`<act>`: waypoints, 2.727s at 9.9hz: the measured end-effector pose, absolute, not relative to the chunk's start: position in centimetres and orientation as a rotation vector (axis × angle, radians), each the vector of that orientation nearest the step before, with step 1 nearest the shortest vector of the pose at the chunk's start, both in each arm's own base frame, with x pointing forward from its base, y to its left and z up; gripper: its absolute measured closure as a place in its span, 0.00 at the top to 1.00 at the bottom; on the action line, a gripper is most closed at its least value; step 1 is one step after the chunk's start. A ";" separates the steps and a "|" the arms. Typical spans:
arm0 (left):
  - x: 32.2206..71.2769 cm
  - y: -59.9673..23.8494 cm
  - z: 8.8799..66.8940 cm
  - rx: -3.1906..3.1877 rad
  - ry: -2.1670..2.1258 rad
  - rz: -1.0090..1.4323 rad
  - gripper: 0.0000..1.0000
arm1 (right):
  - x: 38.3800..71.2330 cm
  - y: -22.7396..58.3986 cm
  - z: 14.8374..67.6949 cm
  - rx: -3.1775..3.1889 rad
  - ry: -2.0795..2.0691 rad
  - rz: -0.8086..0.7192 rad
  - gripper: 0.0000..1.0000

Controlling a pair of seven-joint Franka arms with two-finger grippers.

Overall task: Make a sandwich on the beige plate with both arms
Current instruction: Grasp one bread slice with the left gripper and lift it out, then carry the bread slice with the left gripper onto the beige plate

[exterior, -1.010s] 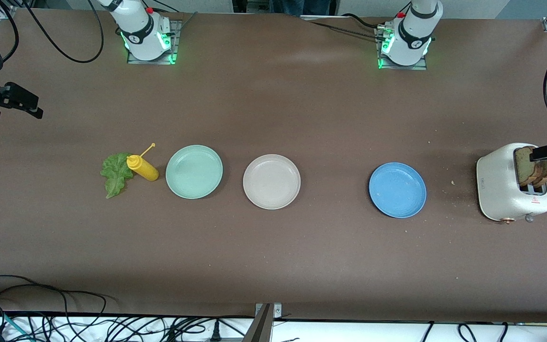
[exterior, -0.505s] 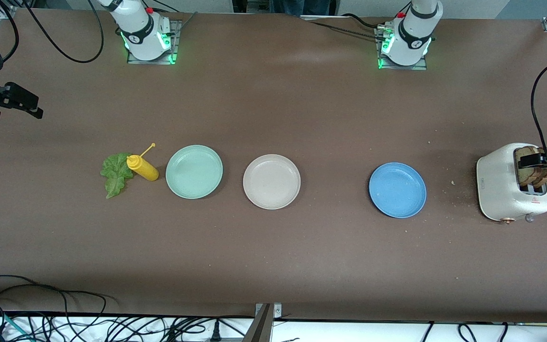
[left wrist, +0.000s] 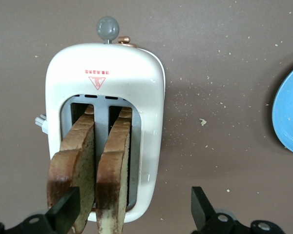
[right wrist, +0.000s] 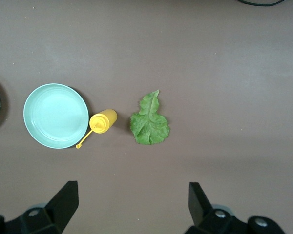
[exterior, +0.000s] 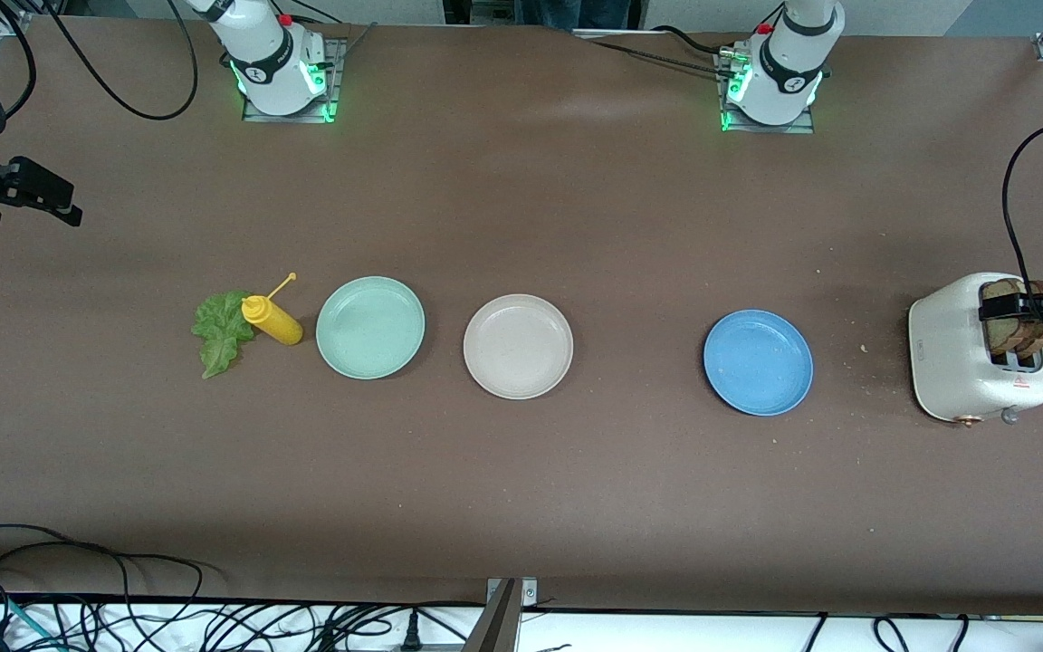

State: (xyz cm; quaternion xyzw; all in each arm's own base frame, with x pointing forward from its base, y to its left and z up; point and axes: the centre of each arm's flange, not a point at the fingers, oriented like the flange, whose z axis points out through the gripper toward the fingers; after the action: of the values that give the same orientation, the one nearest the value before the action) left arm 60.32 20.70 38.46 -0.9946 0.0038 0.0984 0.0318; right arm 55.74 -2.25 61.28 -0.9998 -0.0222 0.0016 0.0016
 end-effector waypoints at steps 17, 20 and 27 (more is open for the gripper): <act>59.3 21.6 43.1 -3.064 0.125 0.238 0.10 | 55.7 -2.3 61.3 -3.138 -0.069 0.004 1.00; 60.5 19.5 47.5 -3.053 0.171 0.189 0.10 | 55.7 -2.3 61.3 -3.138 -0.070 0.004 1.00; 63.7 -0.4 44.0 -3.552 0.433 0.324 0.10 | 55.8 -2.3 61.3 -3.138 -0.069 0.003 1.00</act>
State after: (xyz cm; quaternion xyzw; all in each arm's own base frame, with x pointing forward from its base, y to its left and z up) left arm 63.68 -0.43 44.01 -0.9636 0.1173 0.0879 -0.2235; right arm 55.75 -2.28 61.30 -0.9998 -0.0220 0.0009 0.0015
